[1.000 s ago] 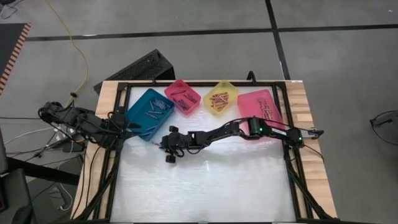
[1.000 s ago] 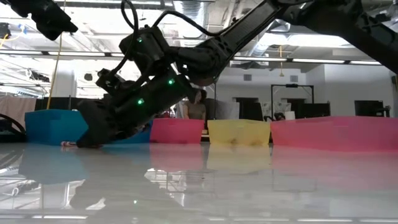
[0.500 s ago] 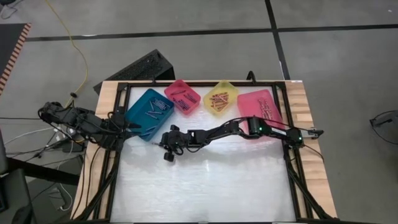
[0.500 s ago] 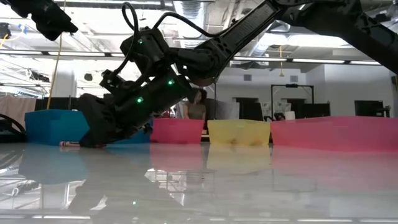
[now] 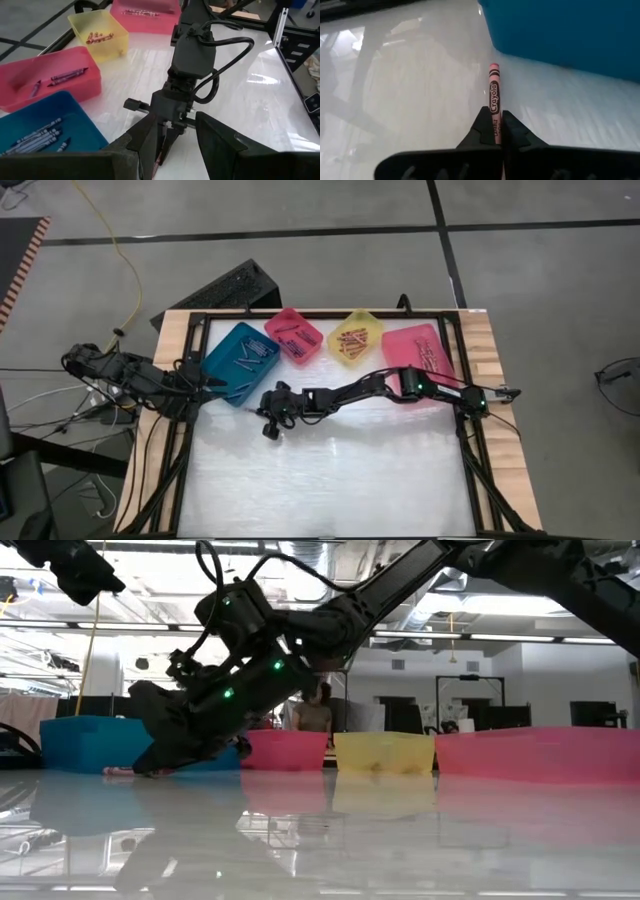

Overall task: Sort crayons
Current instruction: Put the pink crayon into the pink bin

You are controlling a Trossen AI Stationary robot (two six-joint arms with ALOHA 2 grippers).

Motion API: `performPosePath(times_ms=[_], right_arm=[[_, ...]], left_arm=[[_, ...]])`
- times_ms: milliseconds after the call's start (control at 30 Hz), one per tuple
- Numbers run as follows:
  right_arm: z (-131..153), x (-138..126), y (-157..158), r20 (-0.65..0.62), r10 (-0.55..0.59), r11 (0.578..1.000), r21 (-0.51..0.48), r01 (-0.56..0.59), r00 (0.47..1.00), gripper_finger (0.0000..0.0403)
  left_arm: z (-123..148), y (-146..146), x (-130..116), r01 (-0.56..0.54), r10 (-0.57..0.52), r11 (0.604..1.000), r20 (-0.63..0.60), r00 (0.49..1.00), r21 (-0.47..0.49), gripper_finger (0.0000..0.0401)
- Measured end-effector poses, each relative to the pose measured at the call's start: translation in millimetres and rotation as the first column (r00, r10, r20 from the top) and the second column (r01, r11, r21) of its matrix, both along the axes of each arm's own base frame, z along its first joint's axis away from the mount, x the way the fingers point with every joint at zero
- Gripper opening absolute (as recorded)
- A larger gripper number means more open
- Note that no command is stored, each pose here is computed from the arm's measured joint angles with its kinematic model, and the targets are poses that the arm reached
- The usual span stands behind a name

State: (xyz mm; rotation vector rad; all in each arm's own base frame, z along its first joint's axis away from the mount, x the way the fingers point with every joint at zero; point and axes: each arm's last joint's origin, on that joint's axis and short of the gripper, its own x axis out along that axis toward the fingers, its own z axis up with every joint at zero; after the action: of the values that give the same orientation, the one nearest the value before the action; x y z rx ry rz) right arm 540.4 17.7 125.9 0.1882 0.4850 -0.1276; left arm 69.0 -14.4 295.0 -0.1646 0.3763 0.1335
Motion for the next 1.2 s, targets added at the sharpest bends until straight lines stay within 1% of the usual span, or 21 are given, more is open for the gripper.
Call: performPosePath(times_ms=[200,367,467,567,667,733,767,867,933,967,1067,1133,1200], right_arm=[[18,-4,0,-0.01,-0.001,1.0,0.018,0.001,1.0,0.0003],[40,-9,0,-0.003,-0.006,1.0,0.028,0.006,1.0,0.0003],[46,-13,0,-0.037,-0.011,0.999,0.035,0.013,0.999,0.0002],[56,-21,0,-0.099,-0.027,0.998,0.056,0.033,0.995,0.0003],[74,-30,-1,-0.144,-0.045,0.996,0.074,0.057,0.988,0.0005],[88,-36,-1,-0.149,-0.052,0.995,0.072,0.063,0.987,0.0005],[96,-42,-1,-0.172,-0.058,0.995,0.064,0.07,0.983,0.0005],[117,-59,-1,-0.235,-0.104,0.994,0.018,0.112,0.966,0.0006],[128,-75,1,-0.312,-0.166,0.986,-0.052,0.158,0.936,0.0007],[136,-83,1,-0.329,-0.208,0.978,-0.088,0.189,0.921,0.0007],[157,-111,5,-0.383,-0.342,0.935,-0.231,0.27,0.858,0.0007],[176,-131,9,-0.378,-0.416,0.899,-0.306,0.313,0.827,0.0007],[196,-154,12,-0.369,-0.48,0.864,-0.354,0.357,0.796,0.0008]], left_arm=[[0,0,0,-0.002,0.002,1.0,0.002,1.0,-0.008,0.0123],[0,0,0,-0.002,0.002,1.0,0.002,1.0,-0.008,0.0123],[0,0,0,-0.002,0.002,1.0,0.003,1.0,-0.008,0.0123],[0,0,0,-0.002,0.002,1.0,0.003,1.0,-0.009,0.0123],[0,0,0,-0.002,0.002,1.0,0.003,1.0,-0.008,0.0123],[0,0,0,-0.004,0.004,1.0,0.002,1.0,-0.007,0.0123],[0,0,0,-0.003,0.003,1.0,0.002,1.0,-0.005,0.0123],[0,0,0,-0.002,0.002,1.0,0.001,1.0,-0.002,0.0123],[0,0,0,-0.003,0.003,1.0,0.001,1.0,-0.003,0.0123],[0,0,0,-0.003,0.003,1.0,0.001,1.0,-0.003,0.0123],[0,0,0,0.0,0.0,1.0,0.001,1.0,0.005,0.0123],[0,0,0,0.002,-0.002,1.0,0.0,1.0,0.011,0.0123],[0,0,0,0.004,-0.004,1.0,0.002,1.0,0.016,0.0123]])
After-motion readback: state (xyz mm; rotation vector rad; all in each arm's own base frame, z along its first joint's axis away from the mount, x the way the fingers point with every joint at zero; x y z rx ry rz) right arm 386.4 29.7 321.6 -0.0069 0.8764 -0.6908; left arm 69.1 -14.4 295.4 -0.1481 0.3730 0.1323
